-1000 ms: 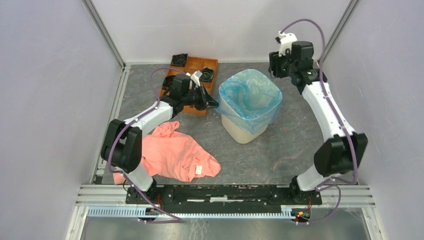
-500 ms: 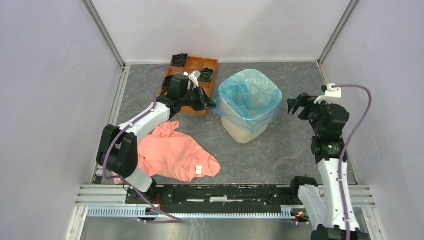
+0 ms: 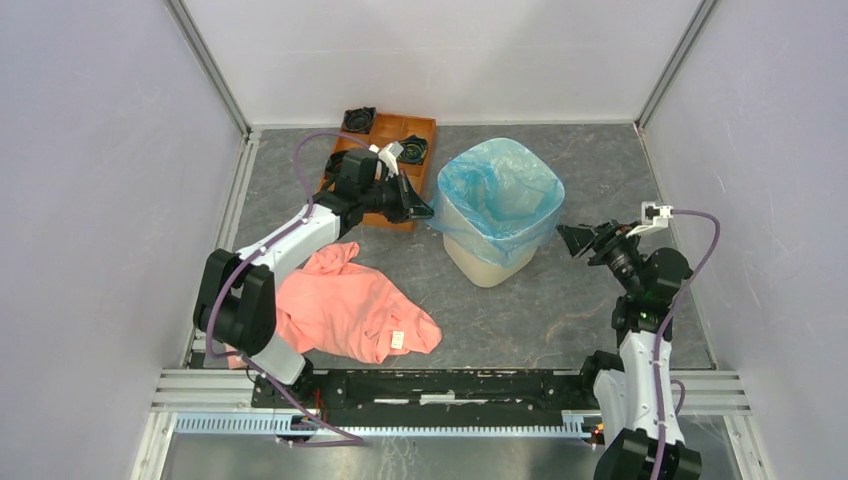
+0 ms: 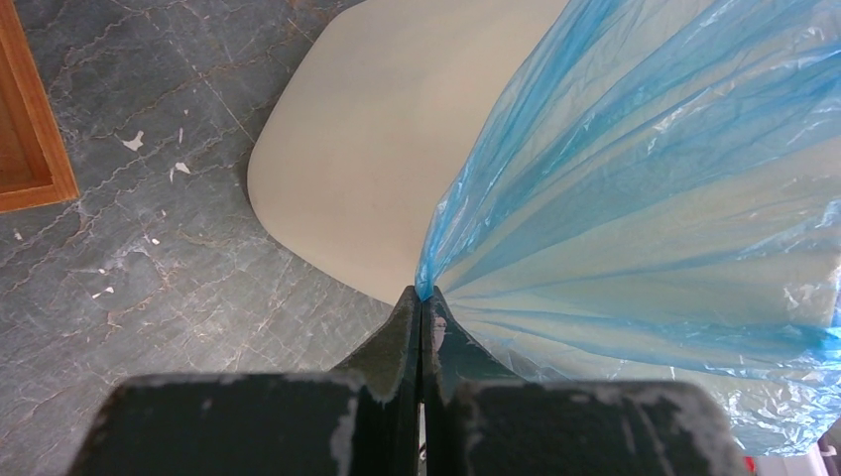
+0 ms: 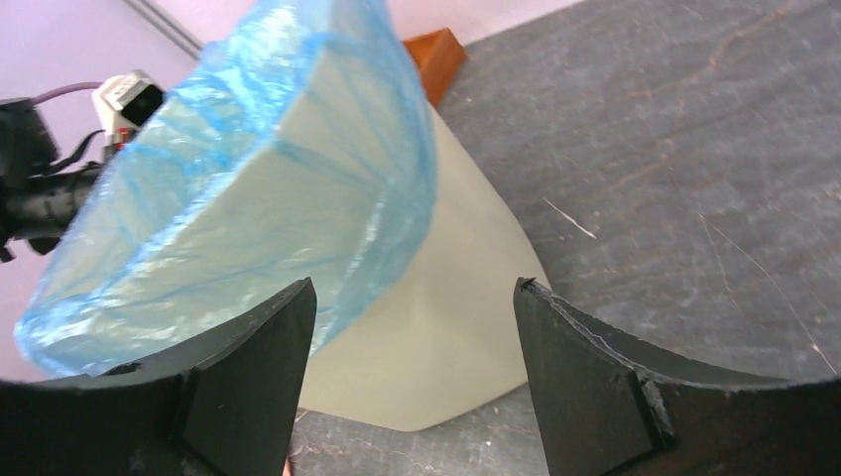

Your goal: Put the trash bags into the trash bin

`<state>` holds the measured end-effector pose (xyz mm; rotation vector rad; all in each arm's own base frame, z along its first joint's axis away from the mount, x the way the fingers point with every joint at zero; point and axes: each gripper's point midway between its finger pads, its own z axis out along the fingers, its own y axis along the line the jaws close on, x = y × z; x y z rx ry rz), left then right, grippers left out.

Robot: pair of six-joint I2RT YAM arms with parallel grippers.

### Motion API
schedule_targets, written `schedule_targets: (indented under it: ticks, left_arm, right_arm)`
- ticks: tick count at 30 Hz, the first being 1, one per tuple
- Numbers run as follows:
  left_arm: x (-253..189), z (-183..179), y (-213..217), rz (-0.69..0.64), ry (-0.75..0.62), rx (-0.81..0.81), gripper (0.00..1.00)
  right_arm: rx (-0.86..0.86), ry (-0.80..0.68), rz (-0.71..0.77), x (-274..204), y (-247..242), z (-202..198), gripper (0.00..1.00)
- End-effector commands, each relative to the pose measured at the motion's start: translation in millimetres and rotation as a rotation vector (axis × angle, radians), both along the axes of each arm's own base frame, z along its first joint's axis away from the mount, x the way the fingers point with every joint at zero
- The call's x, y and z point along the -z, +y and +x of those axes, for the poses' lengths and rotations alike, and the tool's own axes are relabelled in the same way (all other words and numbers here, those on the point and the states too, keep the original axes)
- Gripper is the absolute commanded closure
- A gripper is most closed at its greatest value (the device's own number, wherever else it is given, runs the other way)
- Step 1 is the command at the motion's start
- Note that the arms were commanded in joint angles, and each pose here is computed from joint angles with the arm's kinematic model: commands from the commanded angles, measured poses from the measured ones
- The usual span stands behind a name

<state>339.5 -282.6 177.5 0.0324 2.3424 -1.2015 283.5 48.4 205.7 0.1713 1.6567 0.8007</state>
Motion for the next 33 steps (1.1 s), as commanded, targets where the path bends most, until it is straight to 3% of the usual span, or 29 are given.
schedule_targets:
  ticks: [1, 6, 12, 15, 18, 26, 33]
  left_arm:
    - [-29, 3, -6, -0.047, -0.073, 0.031, 0.98]
    - [-25, 5, -8, -0.046, -0.066, 0.031, 0.98]
    - [-22, 5, -10, -0.056, -0.053, 0.028, 0.98]
    - [-20, 4, -10, -0.055, -0.049, 0.026, 0.98]
    - [-18, 2, -10, -0.05, -0.048, 0.025, 0.98]
    - [2, 1, -7, -0.014, -0.022, 0.011, 0.98]
    - [27, 3, 11, 0.098, -0.03, -0.045, 0.98]
  right_arm:
    - [-0.086, -0.065, 0.008, -15, 16, -10, 0.2]
    - [-0.215, -0.101, -0.015, -11, 40, -16, 0.2]
    - [-0.295, -0.108, -0.001, -15, 59, -8, 0.4]
    - [-0.311, -0.09, 0.003, -9, 67, -6, 0.63]
    - [-0.296, -0.032, -0.013, 11, 69, -4, 0.99]
    - [-0.198, 0.175, -0.145, 80, 50, 0, 1.0]
    - [-0.065, 0.317, -0.264, 105, 22, 5, 1.0]
